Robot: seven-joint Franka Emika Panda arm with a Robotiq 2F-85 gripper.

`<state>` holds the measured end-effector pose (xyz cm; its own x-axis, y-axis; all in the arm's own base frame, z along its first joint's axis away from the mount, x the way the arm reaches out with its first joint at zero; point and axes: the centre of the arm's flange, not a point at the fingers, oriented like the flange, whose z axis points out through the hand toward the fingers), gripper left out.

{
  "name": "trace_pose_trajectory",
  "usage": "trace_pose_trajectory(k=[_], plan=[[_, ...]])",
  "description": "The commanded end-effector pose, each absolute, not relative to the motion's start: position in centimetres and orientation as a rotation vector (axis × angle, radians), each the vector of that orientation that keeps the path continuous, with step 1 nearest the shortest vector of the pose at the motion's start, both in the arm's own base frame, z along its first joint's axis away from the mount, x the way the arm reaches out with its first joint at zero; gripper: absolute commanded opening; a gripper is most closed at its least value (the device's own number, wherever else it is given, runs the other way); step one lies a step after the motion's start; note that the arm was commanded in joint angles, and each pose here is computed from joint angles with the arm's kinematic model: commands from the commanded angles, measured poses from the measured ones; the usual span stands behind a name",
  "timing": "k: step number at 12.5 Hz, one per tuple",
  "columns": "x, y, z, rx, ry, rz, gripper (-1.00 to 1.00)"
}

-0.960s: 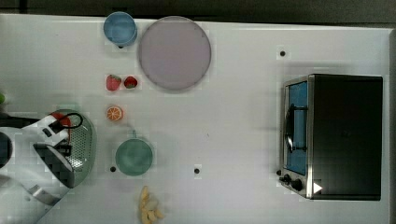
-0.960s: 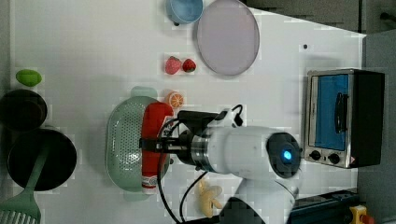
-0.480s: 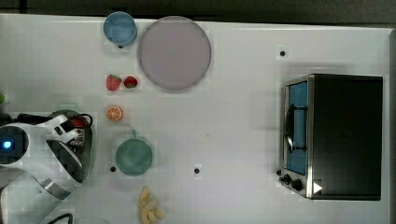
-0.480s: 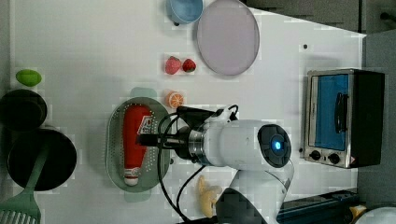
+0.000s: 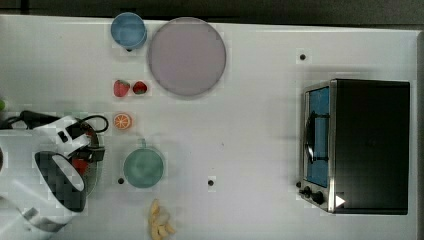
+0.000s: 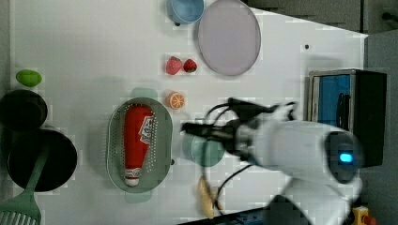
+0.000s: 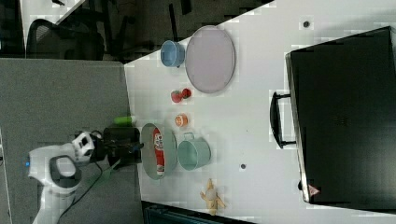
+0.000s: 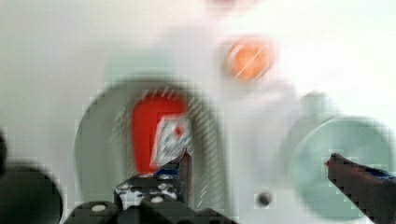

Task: Pick Ketchup from the table and place it in strainer.

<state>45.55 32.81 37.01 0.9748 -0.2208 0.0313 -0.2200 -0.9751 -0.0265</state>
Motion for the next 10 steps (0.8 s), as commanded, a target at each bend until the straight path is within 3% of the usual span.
trace_pose_trajectory(k=[1, 4, 5, 7, 8, 10], plan=[[50.1, 22.6, 43.9, -3.083, 0.754, -0.215, 1.0], [51.0, 13.6, 49.4, -3.045, 1.036, -0.272, 1.0], [51.0, 11.1, 50.7, -2.992, 1.129, -0.249, 1.0], [50.6, 7.0, 52.5, -2.847, 1.288, -0.123, 1.0], [50.5, 5.2, 53.3, -2.833, 1.287, -0.093, 1.0], [50.8, 2.1, 55.7, -2.869, 1.18, -0.103, 1.0]])
